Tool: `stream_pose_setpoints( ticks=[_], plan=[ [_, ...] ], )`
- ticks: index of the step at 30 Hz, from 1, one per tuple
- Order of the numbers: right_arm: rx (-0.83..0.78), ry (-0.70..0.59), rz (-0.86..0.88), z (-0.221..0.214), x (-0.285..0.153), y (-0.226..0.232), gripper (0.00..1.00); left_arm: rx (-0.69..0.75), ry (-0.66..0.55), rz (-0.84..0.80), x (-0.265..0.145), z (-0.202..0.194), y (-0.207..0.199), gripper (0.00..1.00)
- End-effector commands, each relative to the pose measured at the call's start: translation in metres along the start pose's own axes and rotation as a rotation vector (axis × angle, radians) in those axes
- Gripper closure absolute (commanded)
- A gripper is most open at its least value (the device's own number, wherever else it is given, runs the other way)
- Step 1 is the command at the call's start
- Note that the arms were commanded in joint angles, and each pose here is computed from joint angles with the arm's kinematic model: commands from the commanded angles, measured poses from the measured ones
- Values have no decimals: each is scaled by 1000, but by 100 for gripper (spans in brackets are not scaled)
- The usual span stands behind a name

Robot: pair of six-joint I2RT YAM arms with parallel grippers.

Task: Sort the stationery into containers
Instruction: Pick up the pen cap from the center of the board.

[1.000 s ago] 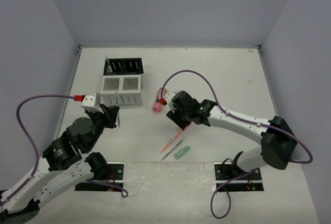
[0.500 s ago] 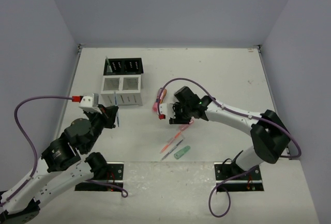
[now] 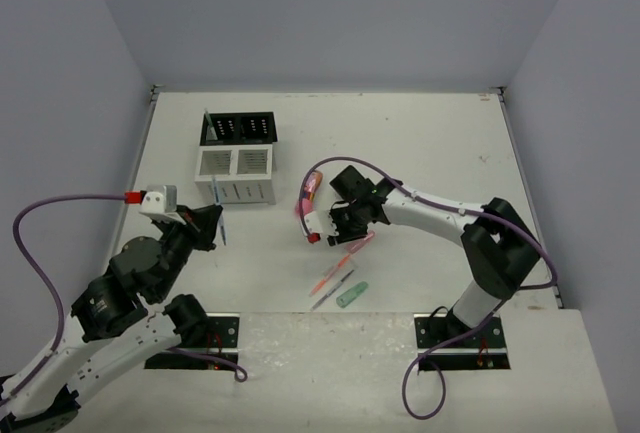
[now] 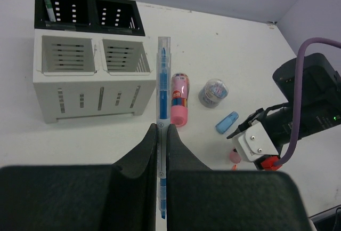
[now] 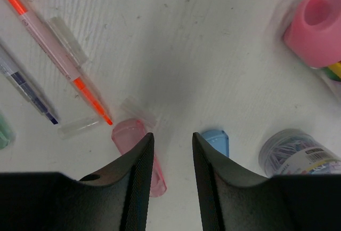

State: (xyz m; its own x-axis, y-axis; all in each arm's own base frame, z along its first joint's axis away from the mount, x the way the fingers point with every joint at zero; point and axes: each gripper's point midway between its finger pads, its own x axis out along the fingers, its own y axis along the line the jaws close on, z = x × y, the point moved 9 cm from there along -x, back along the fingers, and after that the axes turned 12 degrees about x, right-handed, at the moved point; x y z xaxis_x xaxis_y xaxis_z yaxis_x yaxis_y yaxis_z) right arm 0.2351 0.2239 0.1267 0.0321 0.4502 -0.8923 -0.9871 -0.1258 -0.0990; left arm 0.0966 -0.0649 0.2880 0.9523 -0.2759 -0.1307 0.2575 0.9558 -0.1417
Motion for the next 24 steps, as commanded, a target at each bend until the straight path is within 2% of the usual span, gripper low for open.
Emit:
stream_pose_setpoints(
  ticks=[1,24],
  plan=[
    [-54,-9,36,-6,5,9,63,14,-10,9,1,-2,2,100],
    [-22,-8,114,-4,26,16,64,26,0,9,3,-3,1,100]
  ],
)
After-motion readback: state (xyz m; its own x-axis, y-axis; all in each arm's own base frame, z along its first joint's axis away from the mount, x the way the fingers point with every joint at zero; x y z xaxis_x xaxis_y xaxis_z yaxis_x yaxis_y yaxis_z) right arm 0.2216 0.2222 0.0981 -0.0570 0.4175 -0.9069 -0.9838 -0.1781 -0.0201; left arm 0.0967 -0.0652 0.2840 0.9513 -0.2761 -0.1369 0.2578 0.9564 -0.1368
